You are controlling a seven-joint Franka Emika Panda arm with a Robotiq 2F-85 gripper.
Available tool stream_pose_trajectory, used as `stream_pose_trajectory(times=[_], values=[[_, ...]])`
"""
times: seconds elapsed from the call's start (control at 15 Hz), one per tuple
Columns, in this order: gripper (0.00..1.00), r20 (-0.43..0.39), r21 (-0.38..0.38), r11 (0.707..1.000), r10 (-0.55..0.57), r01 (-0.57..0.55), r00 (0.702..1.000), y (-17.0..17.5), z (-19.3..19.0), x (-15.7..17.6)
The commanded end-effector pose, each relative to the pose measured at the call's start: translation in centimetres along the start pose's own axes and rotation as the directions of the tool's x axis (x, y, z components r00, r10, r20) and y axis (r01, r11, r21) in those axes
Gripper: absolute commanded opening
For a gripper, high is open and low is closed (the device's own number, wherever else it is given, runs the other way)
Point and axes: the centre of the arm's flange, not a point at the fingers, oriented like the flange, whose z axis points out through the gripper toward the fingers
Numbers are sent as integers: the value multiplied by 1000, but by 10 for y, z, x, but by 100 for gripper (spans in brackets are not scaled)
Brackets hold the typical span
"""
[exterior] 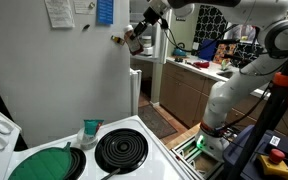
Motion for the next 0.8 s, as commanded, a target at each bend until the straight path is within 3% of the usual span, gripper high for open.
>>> stream_pose_trajectory(times=[0.0,0.27,0.53,0.73], values=[[21,-8,93,990,-110,110,994,-45,25,-23],[21,-42,180,948,-260,263,965,-77,72,-43],[21,-142,230,862,-428,451,892,-91,115,-57],[21,-198,285,777,-524,561,828,-97,144,-65]])
